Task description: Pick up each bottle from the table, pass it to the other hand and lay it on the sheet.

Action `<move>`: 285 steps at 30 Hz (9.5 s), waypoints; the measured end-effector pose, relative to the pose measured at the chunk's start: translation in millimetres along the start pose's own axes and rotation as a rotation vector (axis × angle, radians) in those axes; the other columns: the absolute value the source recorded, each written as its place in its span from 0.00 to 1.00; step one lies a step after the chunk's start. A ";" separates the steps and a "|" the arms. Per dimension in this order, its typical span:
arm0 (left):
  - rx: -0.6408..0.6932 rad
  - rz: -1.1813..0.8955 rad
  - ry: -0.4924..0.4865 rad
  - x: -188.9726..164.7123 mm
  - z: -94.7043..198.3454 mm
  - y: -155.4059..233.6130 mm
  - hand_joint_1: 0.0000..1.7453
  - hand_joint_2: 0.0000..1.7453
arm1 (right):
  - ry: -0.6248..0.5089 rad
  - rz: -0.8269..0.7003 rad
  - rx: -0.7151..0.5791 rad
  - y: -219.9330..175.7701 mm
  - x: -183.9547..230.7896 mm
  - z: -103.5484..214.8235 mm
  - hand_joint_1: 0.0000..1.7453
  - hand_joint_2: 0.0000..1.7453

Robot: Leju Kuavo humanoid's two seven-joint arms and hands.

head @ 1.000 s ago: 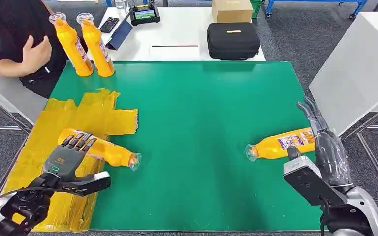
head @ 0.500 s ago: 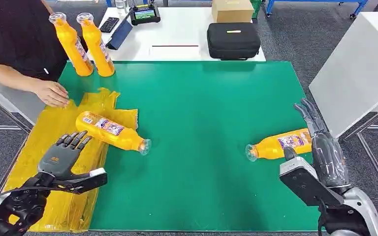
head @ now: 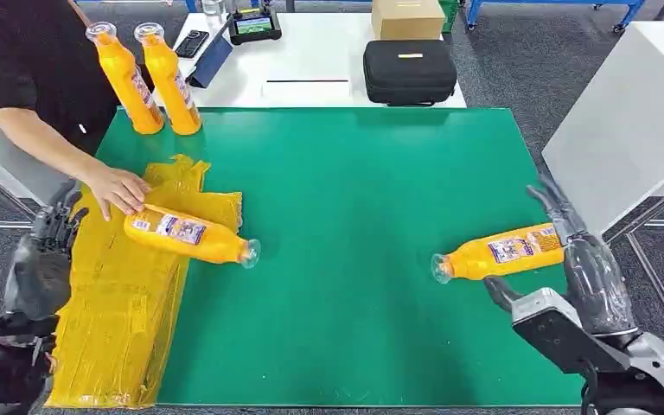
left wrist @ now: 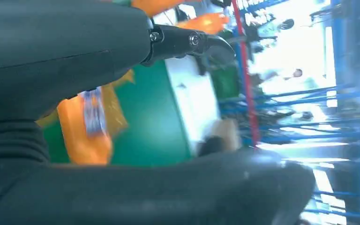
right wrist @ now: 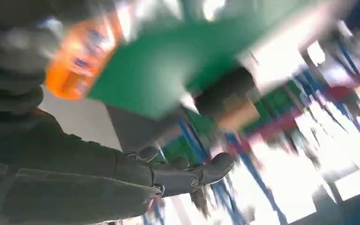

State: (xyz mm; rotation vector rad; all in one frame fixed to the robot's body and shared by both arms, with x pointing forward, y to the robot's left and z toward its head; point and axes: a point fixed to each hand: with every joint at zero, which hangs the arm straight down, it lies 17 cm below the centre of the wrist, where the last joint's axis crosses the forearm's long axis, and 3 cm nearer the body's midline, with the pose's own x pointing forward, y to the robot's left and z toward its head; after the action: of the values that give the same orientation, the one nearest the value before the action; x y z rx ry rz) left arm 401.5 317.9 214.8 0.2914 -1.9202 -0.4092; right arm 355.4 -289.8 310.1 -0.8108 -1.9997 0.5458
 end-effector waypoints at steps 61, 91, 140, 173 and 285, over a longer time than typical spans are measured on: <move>0.111 0.559 -0.114 72.7 -15.9 49.0 0.00 1.00 | 0.247 0.924 0.882 84.6 -258.1 -45.8 0.00 1.00; 0.218 0.525 -0.090 65.0 11.0 80.0 0.00 1.00 | 0.123 0.794 1.054 192.3 -217.2 -34.1 0.00 1.00; 0.198 0.493 -0.126 81.5 -29.3 68.2 0.00 1.00 | 0.321 0.849 1.168 211.0 -278.3 20.0 0.00 1.00; 0.229 0.552 -0.146 71.9 -55.5 59.8 0.00 1.00 | 0.298 0.725 1.158 257.4 -253.2 9.1 1.00 1.00; 0.172 0.593 -0.246 120.2 -43.7 49.3 0.00 1.00 | 0.128 0.708 0.922 219.4 -111.9 20.6 0.00 1.00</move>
State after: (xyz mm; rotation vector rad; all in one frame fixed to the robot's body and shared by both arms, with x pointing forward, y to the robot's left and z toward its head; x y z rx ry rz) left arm 396.8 309.8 351.5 -0.2326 -2.1721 0.1222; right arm 454.9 -220.5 94.7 -0.8825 -1.0715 1.6117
